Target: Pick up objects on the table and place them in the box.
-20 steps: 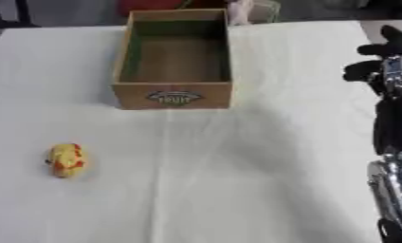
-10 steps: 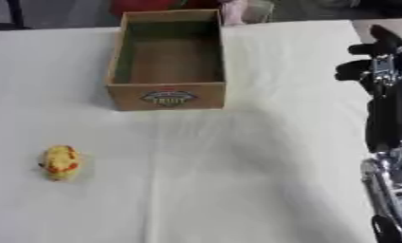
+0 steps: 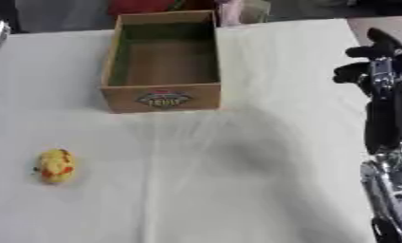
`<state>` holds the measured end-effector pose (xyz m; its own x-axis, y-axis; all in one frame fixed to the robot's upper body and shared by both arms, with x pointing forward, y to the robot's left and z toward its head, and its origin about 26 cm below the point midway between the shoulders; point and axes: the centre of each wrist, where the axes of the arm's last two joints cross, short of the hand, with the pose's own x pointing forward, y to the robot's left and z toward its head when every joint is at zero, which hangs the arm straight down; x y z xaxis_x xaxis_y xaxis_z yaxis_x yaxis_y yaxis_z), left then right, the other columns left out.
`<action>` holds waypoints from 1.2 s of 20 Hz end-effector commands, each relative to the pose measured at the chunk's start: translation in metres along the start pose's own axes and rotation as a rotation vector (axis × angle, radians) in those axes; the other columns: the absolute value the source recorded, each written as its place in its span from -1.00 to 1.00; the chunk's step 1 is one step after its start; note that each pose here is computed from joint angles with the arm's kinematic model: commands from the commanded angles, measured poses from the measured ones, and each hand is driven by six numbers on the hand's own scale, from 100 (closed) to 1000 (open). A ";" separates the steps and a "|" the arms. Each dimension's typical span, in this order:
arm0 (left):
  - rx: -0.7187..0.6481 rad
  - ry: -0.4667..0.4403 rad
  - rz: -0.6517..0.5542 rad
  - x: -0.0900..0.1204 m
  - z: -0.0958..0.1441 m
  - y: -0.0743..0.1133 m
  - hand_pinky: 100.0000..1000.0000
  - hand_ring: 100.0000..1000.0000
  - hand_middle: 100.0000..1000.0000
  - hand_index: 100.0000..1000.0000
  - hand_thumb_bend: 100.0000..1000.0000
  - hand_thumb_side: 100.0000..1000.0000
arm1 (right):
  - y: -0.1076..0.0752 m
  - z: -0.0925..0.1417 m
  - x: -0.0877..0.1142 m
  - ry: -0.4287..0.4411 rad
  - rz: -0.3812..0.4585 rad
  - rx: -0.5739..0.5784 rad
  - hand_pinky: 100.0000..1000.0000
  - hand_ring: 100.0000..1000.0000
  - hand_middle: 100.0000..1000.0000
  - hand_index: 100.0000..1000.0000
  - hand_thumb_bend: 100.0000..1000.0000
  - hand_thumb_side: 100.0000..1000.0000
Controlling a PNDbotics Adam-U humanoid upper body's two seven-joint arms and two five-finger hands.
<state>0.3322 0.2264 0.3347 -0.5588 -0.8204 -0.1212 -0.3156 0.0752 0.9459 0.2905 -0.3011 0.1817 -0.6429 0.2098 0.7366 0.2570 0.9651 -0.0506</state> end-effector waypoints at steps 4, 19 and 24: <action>-0.238 -0.093 -0.115 0.012 -0.001 0.018 -0.09 0.19 0.38 0.74 0.25 1.00 | -0.002 -0.005 0.009 -0.035 0.006 0.028 0.01 0.01 0.16 0.69 -1.00 0.45; -0.537 -0.219 -0.303 0.013 0.005 -0.008 -0.26 0.14 0.40 0.96 0.69 1.00 | -0.001 -0.005 0.008 -0.031 0.001 0.037 0.02 0.02 0.16 0.68 -1.00 0.46; -0.608 -0.180 -0.179 -0.002 0.008 -0.028 -0.27 0.13 0.30 0.94 0.12 0.58 | -0.001 -0.005 0.008 -0.029 0.001 0.035 0.02 0.02 0.16 0.68 -1.00 0.48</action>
<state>0.3367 0.2226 0.2985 -0.6930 -0.6626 -0.2840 0.0377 -0.4267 0.9036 0.2906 -0.3001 0.1816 -0.6416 0.2030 0.7397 0.2348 0.9700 -0.0625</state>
